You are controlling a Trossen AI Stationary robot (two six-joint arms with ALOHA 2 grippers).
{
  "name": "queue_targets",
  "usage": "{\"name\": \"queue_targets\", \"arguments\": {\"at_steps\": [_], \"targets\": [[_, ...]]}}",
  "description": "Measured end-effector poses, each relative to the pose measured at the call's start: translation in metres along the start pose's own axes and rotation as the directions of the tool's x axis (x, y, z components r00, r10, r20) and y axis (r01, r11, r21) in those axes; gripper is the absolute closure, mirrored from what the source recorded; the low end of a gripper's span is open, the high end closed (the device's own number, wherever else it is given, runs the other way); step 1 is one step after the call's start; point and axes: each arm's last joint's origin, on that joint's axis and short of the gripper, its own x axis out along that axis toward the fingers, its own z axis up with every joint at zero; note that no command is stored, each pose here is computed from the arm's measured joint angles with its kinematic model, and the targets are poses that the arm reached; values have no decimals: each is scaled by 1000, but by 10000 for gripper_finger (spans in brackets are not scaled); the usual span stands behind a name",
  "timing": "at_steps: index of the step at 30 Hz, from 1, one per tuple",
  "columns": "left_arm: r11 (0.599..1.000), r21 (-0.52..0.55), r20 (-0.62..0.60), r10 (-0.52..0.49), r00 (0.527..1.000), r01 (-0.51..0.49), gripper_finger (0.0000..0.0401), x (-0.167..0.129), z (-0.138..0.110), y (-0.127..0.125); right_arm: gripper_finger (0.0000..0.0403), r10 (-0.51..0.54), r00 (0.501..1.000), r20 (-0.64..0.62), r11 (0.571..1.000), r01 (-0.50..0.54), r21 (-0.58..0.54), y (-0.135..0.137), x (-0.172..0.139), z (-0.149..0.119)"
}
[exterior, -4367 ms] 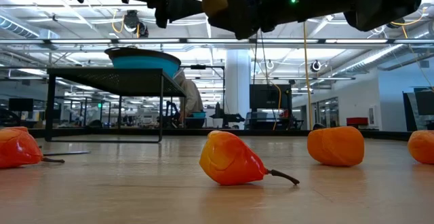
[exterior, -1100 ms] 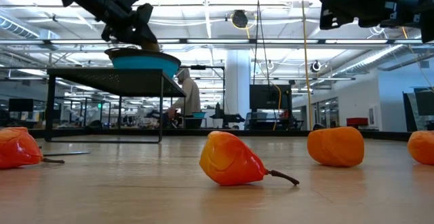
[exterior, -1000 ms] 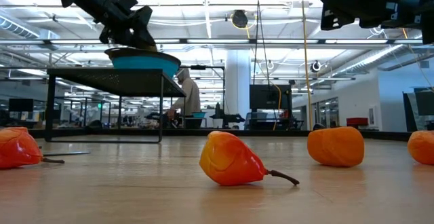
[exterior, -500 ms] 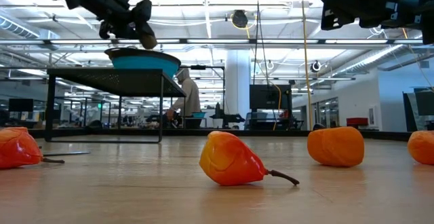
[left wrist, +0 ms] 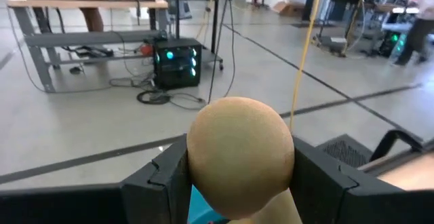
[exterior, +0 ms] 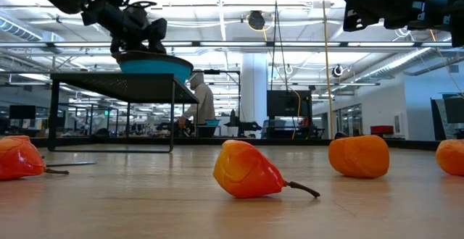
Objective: Pick & Place Fruit
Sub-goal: Put the kiwi into the blue strainer bowl on the shelf
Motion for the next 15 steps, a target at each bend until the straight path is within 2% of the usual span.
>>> {"name": "queue_targets", "arguments": {"at_steps": [15], "targets": [[999, 34, -86, 19, 996, -16, 210, 4, -11, 2, 403, 0, 1000, 0, 1000, 0, 0, 0, 0, 0]]}}
